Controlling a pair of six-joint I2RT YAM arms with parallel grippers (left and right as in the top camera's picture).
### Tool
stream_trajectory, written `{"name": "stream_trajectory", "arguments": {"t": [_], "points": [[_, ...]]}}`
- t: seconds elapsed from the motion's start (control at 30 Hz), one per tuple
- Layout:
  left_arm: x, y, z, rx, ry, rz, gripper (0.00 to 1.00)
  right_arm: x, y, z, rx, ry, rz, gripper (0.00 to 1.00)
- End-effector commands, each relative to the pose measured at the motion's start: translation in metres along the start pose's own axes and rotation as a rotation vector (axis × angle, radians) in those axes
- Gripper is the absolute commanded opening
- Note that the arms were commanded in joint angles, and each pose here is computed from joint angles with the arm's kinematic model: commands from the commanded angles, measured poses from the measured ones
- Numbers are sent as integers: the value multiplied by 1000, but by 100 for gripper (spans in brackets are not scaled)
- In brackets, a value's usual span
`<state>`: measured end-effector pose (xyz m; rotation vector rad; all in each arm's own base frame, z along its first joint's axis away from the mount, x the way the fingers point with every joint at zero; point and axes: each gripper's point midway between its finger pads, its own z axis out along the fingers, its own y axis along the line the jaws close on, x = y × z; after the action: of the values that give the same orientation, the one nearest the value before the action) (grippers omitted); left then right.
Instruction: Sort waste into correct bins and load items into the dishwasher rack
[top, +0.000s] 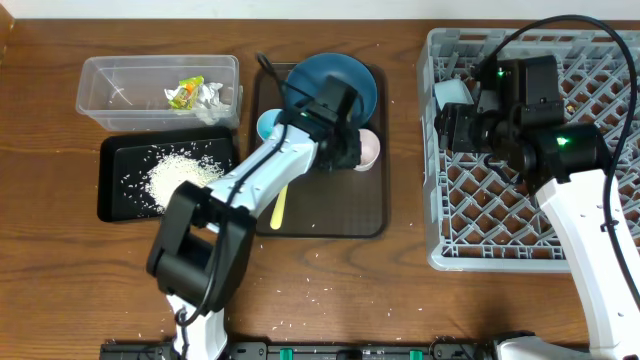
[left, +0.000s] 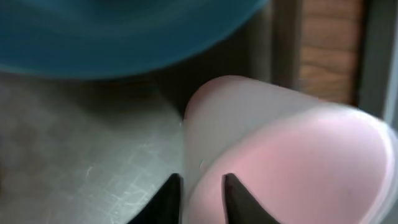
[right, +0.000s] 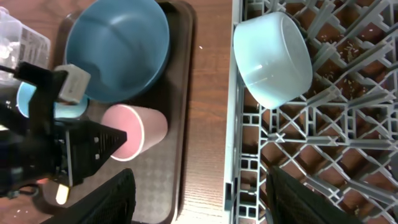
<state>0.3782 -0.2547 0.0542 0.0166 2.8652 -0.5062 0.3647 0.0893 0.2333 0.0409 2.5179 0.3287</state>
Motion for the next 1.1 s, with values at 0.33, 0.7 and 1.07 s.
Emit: {"name": "stream_trajectory", "arguments": {"t": [0.33, 0.7, 1.07], "points": [[-16, -14, -116, 338, 3, -104, 6, 7, 29, 12, -194, 54, -115, 67], [-10, -40, -227, 933, 109, -92, 6, -1, 129, -17, -863, -43, -402, 76], [-6, -47, -238, 1005, 141, -74, 6, 8, 178, -42, -1059, -108, -552, 73]]}}
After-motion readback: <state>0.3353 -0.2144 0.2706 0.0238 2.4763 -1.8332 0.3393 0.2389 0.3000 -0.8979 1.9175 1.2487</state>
